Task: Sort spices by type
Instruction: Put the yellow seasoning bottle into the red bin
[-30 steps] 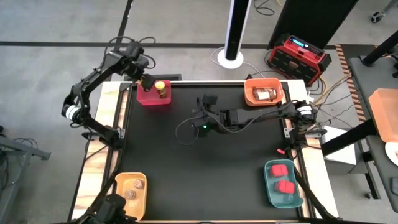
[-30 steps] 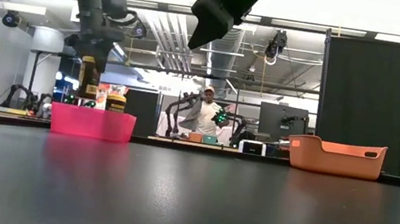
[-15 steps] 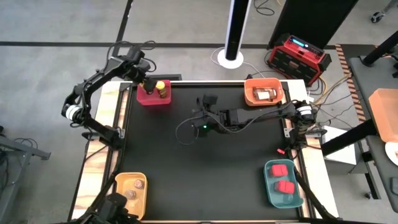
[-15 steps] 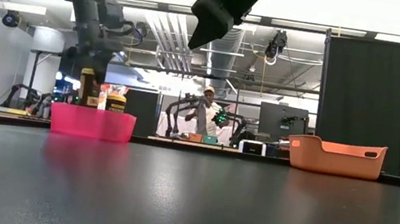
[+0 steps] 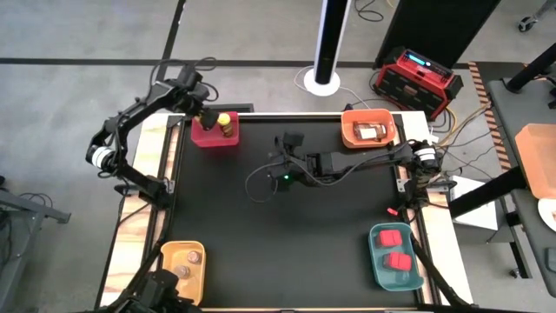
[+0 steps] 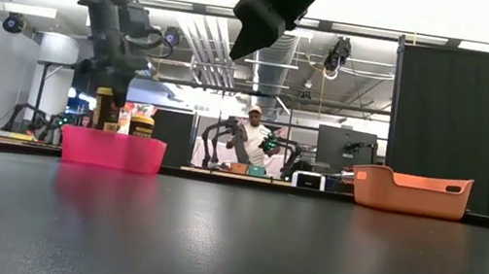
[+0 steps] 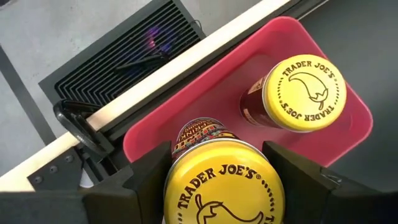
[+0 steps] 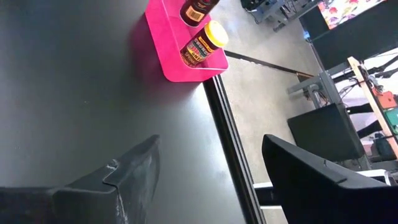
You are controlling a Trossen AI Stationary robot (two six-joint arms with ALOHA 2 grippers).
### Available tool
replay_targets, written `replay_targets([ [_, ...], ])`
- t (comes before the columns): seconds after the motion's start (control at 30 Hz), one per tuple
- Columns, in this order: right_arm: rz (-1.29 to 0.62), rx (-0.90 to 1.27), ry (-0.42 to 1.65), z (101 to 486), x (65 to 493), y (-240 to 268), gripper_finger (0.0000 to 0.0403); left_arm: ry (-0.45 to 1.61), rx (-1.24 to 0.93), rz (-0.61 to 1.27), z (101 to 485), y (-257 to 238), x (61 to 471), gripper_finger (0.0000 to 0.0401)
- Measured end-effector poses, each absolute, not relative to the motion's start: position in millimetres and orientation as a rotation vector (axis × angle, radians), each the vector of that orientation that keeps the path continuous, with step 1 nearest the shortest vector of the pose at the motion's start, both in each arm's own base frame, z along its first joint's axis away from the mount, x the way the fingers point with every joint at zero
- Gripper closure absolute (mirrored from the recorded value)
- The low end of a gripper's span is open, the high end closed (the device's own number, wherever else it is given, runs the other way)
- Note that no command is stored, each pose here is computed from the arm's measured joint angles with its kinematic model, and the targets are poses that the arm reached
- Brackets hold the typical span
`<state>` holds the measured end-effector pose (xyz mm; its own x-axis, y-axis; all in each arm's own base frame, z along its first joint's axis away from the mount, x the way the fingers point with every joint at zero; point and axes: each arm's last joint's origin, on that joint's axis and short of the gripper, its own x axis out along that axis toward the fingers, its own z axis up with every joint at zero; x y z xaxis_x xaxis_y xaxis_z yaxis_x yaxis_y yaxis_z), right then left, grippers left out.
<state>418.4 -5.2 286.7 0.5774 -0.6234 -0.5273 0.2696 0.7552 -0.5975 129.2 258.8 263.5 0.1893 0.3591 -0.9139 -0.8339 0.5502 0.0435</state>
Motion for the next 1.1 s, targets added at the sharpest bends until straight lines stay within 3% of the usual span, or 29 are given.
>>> replay_targets([
  [1.1,-0.554,-0.475,0.79,287,418,-5,0.012,1.038,-0.551,0.928,236,258,128,0.0173],
])
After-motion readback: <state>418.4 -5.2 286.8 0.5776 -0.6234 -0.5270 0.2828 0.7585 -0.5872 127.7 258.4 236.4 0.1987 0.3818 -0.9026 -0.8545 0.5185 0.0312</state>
